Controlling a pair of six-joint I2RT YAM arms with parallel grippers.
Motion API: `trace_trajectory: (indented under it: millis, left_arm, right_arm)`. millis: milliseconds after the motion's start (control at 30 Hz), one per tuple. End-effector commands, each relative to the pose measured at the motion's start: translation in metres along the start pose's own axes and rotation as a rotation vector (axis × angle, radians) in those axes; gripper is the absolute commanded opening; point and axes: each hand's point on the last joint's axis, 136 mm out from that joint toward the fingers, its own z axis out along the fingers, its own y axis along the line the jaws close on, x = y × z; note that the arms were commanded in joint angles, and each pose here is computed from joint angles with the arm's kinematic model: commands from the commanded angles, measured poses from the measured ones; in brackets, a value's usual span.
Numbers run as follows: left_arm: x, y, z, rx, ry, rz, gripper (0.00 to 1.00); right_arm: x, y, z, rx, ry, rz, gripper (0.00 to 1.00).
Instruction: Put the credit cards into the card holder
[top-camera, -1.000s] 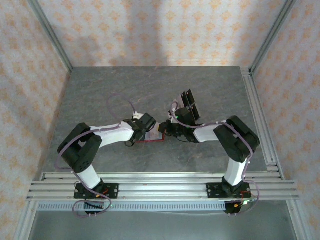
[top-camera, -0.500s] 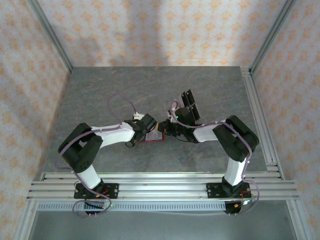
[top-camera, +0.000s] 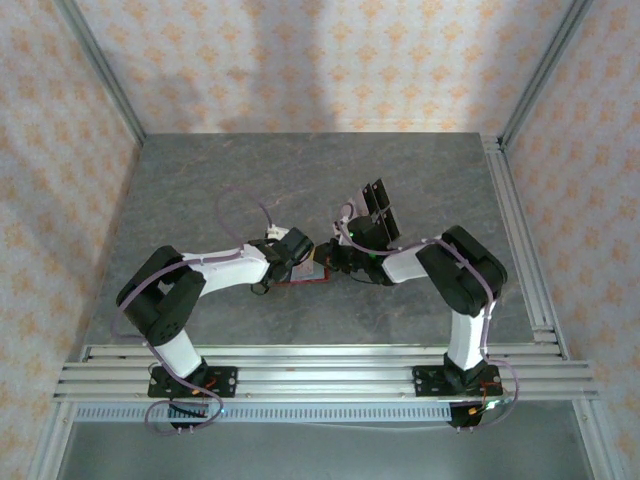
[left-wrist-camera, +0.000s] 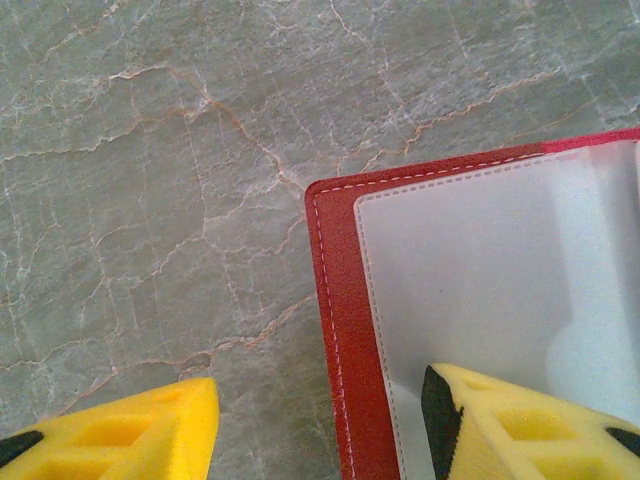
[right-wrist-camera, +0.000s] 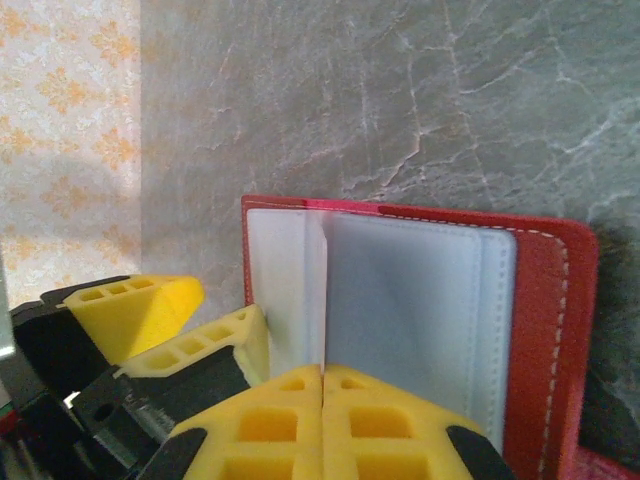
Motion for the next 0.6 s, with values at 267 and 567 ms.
trace_trajectory:
  millis: [267,567]
  left_arm:
    - [0.013,0.005,0.007,-0.041,0.023,0.015,0.57]
    - [0.013,0.004,0.007,-0.042,0.022,0.016,0.57]
  right_arm:
    - [-0.007,0.007,0.008,-0.057,-0.005,0.004,0.0]
    - [0.001,0.004,0.005,-0.061,0.015,0.013,0.0]
